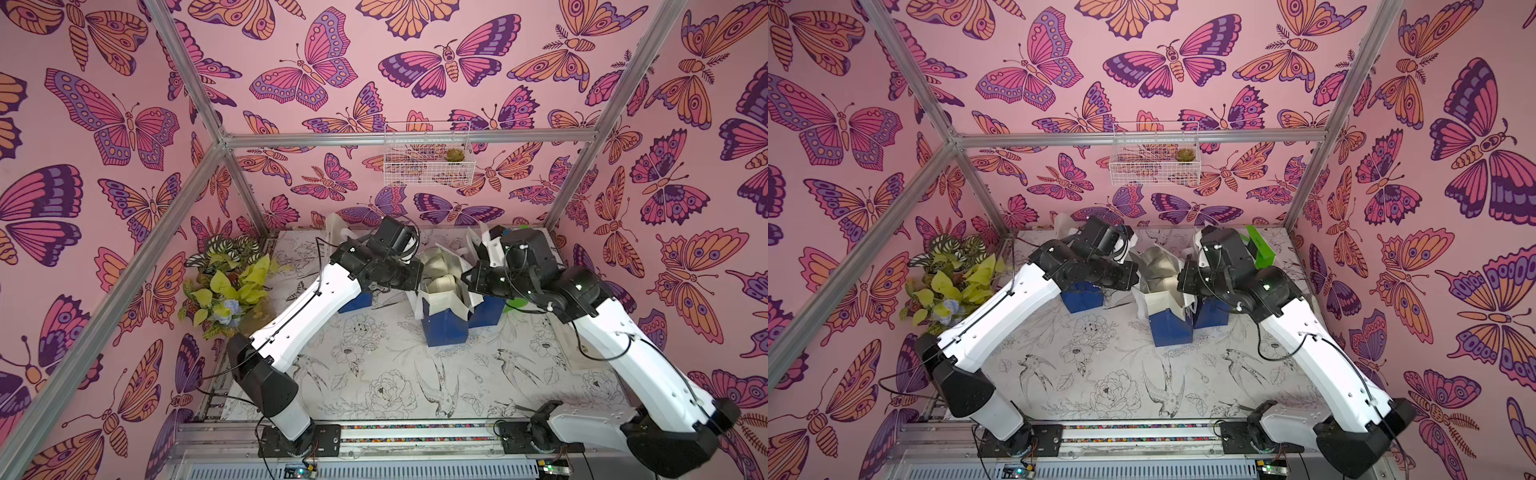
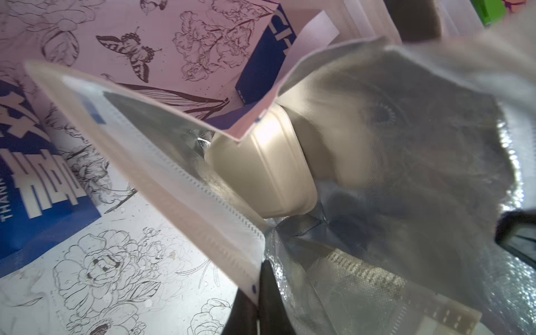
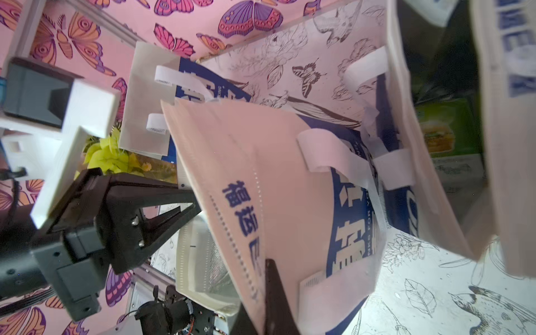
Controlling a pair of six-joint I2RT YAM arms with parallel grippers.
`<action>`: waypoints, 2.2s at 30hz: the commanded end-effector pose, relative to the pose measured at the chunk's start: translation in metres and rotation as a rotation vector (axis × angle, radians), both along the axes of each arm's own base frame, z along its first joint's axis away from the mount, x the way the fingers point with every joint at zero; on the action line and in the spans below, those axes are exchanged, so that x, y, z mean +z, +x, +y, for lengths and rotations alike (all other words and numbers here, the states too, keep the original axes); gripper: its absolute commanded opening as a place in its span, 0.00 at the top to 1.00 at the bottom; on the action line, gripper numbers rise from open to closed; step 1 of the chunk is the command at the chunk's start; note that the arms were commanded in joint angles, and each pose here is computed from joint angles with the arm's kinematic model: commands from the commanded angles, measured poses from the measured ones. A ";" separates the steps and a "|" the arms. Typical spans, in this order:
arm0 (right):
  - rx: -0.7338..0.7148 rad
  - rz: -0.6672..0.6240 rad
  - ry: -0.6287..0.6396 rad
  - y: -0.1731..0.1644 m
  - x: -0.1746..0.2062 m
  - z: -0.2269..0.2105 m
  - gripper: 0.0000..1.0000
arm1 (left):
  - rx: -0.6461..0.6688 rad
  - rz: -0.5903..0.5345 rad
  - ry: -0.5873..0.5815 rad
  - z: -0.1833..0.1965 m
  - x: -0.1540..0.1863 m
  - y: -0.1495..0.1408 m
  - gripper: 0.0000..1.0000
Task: Open the takeout bag
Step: Move the takeout bag to the center of the board.
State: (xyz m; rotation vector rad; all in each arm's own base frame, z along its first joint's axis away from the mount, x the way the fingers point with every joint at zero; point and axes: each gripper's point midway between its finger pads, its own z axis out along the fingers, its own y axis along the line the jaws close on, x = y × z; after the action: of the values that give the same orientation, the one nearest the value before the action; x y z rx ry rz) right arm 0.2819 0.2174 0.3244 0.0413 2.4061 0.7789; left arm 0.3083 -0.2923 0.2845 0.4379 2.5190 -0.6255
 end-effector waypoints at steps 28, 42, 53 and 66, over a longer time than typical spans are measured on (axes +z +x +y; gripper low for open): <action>0.036 -0.003 0.144 0.111 -0.012 0.052 1.00 | 0.109 -0.215 0.089 0.039 0.008 0.123 1.00; -0.020 0.027 0.234 0.139 -0.022 0.067 1.00 | 0.126 -0.152 0.070 0.056 -0.013 0.143 1.00; -0.035 0.024 0.217 0.134 -0.020 0.060 0.81 | 0.143 -0.082 0.053 0.058 -0.028 0.129 0.82; -0.036 0.005 0.199 0.122 -0.016 0.057 1.00 | 0.170 -0.148 0.073 0.060 -0.015 0.145 1.00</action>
State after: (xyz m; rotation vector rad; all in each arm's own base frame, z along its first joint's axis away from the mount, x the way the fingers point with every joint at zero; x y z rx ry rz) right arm 0.4080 0.2755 0.2947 0.1908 2.3455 1.0103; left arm 0.4448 -0.2353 0.2566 0.2763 2.4557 -0.4480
